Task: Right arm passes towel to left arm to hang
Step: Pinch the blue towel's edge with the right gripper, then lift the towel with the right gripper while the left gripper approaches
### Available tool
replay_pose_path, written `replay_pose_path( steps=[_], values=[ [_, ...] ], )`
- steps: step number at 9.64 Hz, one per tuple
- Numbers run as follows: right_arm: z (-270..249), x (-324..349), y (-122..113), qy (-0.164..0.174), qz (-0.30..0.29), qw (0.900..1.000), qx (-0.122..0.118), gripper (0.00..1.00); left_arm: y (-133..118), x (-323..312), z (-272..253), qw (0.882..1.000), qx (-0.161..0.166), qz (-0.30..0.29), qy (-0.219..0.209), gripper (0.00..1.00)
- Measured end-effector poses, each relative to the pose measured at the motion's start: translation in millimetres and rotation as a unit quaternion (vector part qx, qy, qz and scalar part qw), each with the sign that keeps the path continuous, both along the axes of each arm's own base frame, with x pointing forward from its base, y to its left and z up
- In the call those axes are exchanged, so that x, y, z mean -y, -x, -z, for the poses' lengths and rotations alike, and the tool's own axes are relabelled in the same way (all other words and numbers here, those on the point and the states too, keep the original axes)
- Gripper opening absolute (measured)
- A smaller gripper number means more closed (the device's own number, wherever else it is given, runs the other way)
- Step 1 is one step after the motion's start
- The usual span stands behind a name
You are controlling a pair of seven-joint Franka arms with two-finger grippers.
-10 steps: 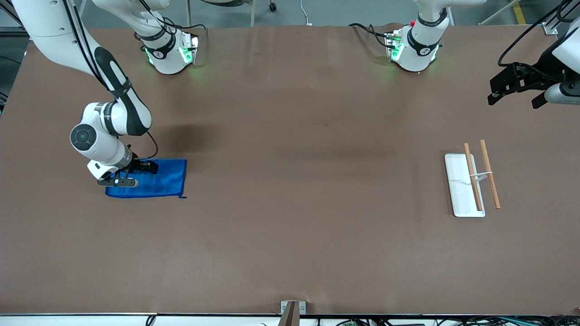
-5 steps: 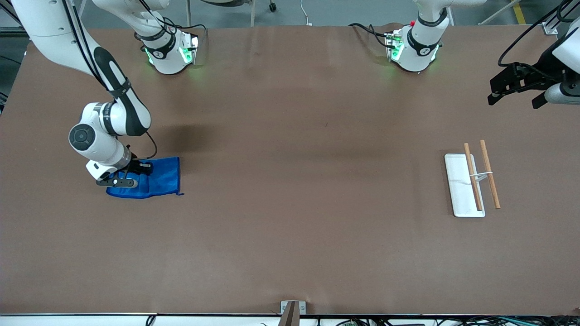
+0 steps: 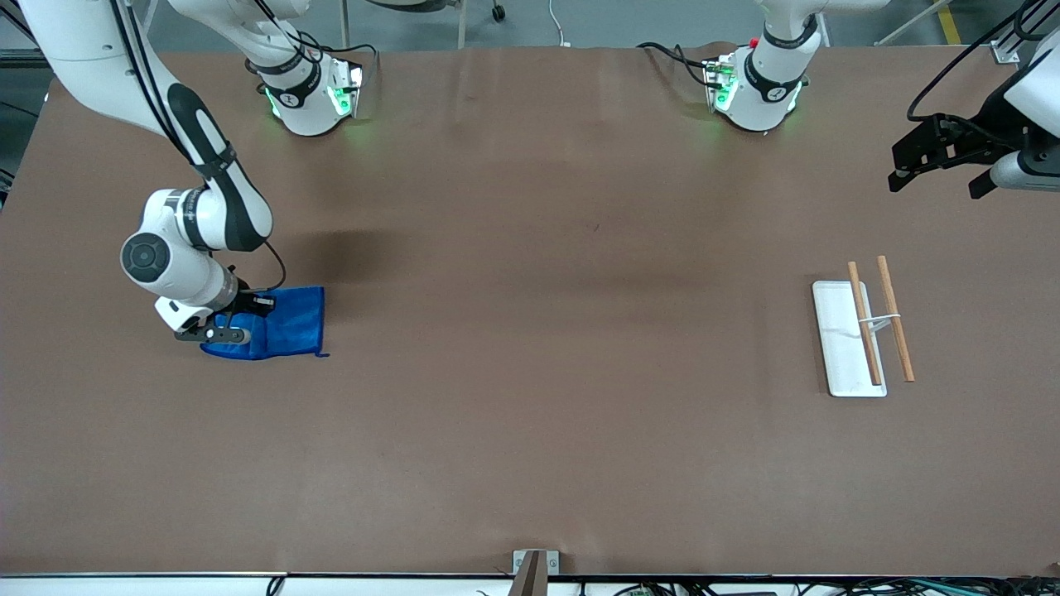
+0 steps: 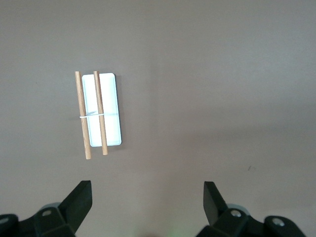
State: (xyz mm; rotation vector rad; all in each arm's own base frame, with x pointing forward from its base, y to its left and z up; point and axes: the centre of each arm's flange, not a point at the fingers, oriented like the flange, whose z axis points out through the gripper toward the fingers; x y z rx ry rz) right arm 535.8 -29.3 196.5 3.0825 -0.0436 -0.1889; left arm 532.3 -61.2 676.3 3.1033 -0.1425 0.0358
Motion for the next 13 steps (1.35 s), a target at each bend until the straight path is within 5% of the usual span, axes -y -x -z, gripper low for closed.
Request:
replay_pose_path(
  steps=[4, 8, 10, 13],
  values=[
    [-60, -59, -12, -0.033, -0.015, 0.999, 0.001, 0.04, 0, 1, 0, 1.0, 0.0, 0.001, 0.0, 1.0],
    [-132, -152, -34, -0.143, -0.002, 0.99, -0.002, 0.04, 1, 11, 0, 0.999, -0.005, 0.007, 0.037, 1.0],
    [-177, -207, -43, -0.222, 0.026, 0.975, 0.006, 0.04, 1, 22, 4, 0.996, -0.017, 0.012, 0.09, 1.0],
    [-221, -281, -38, -0.373, 0.081, 0.924, -0.011, 0.04, 0, 39, 41, 0.969, -0.072, 0.033, 0.233, 1.0]
  ],
)
